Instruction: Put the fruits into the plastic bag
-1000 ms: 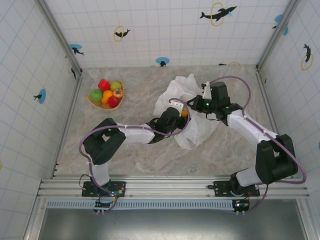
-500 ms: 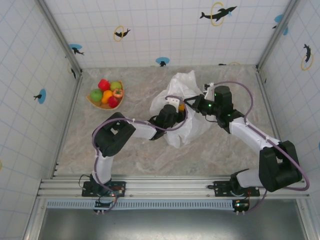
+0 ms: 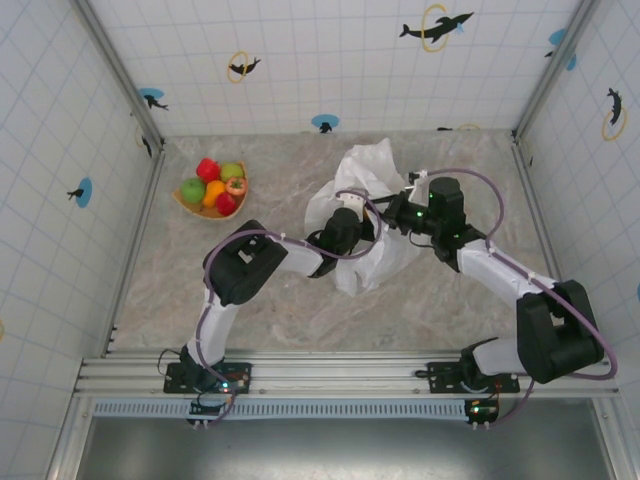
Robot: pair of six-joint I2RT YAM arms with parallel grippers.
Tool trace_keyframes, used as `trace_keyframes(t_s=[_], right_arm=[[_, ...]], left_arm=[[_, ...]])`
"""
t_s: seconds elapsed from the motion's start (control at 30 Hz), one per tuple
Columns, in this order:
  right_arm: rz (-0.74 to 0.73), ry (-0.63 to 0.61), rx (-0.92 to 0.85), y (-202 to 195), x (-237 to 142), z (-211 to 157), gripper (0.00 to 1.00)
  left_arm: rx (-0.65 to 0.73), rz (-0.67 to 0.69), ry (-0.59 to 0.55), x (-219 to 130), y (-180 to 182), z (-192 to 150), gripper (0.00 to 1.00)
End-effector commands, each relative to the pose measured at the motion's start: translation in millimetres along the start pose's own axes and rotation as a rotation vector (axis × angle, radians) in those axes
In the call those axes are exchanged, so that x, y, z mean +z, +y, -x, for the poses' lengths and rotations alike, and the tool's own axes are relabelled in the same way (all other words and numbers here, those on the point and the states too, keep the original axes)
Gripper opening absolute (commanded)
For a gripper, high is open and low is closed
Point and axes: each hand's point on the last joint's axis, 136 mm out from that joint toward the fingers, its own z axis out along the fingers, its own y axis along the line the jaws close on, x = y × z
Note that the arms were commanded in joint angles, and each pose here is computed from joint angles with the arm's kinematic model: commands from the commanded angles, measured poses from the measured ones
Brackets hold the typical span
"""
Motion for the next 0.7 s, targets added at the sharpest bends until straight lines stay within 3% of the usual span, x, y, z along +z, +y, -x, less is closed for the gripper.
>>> trace_keyframes(t_s=[0.0,0.33,0.67], right_arm=[[-0.033,0.001,-0.025,-14.6,0.6,0.0,0.00],[-0.185,0.023,-0.116,-50.3,-0.1,7.4,0.00],[-0.373,0.032,-0.276,-77.5,-3.8,29.8,0.00]], left_arm=[[0.006,-0.013,-0.022,-11.4,-4.5,10.7,0.88],[0.013,-0.075,0.076,-47.0,-18.9,11.8,0.95],[0.096,-0.168,0.330,-100.4,-34.5,-11.8,0.90]])
